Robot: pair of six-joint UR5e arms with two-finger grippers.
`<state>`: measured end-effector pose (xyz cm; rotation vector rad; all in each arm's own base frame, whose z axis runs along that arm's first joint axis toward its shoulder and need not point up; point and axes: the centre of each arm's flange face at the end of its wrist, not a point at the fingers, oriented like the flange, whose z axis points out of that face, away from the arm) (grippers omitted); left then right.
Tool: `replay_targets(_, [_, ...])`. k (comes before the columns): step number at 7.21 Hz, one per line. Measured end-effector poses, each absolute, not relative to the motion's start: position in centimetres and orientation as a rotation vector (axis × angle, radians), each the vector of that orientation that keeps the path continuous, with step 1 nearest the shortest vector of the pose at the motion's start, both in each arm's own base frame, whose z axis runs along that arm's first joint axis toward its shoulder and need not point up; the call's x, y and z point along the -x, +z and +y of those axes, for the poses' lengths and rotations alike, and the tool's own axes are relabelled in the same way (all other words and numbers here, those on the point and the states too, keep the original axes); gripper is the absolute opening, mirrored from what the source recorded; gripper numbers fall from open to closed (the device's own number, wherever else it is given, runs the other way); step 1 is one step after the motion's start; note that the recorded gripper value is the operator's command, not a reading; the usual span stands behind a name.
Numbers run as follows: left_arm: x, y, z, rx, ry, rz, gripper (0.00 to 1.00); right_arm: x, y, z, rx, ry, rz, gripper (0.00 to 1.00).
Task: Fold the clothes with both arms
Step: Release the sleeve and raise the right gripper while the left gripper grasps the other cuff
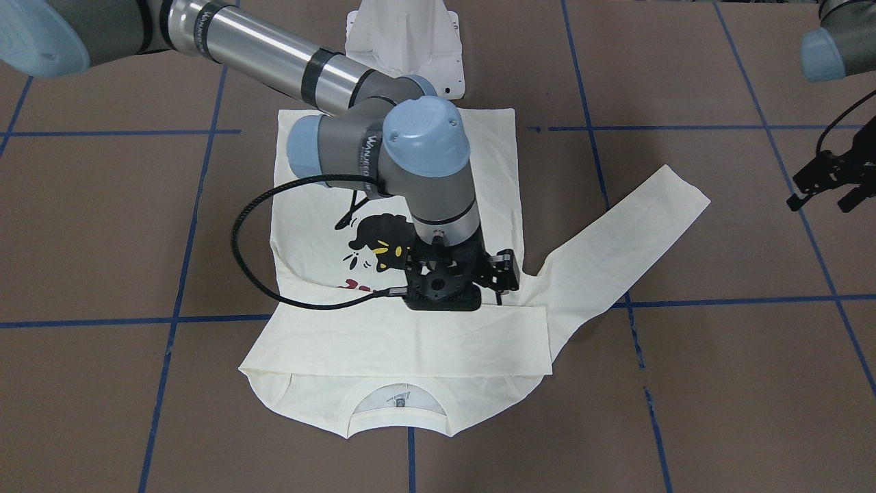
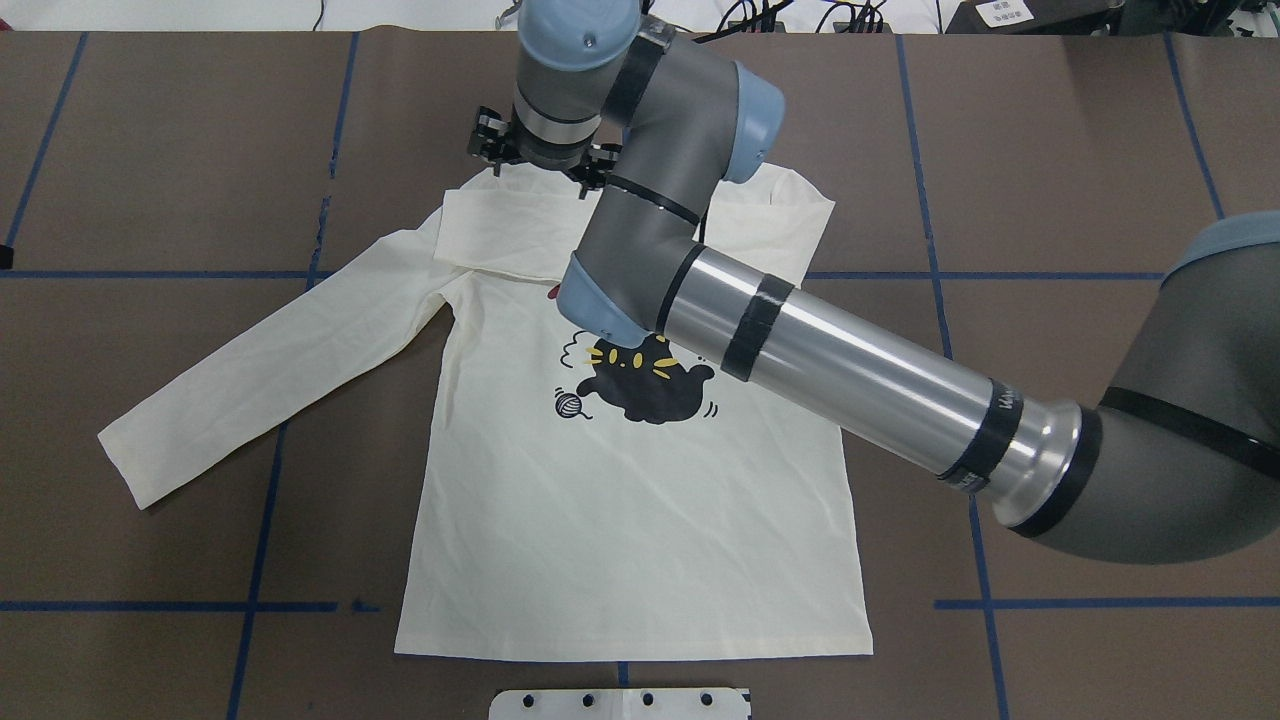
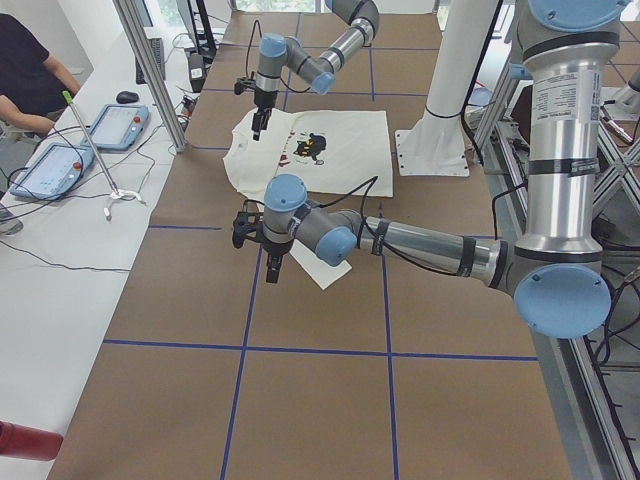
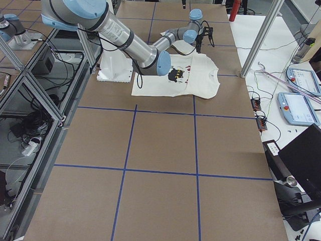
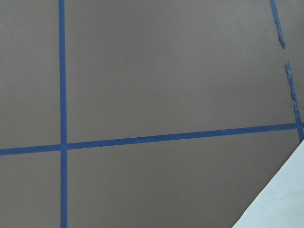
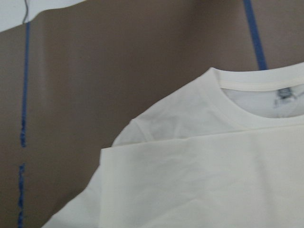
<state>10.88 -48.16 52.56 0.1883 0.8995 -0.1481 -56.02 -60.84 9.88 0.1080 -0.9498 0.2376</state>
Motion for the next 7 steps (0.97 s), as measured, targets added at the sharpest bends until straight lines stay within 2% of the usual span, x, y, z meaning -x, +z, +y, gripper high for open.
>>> replay_targets(5, [-28.0, 52.2, -36.3, -0.079, -0.462, 0.872, 0.99, 30.6, 34.4, -59.4, -0.064, -0.047, -0.75, 1.0])
replay_targets(7, [-29.2, 53.9, -34.2, -0.072, -0.484, 0.826, 0.99, 24.0, 40.7, -59.0, -0.053, -0.097, -0.732, 1.0])
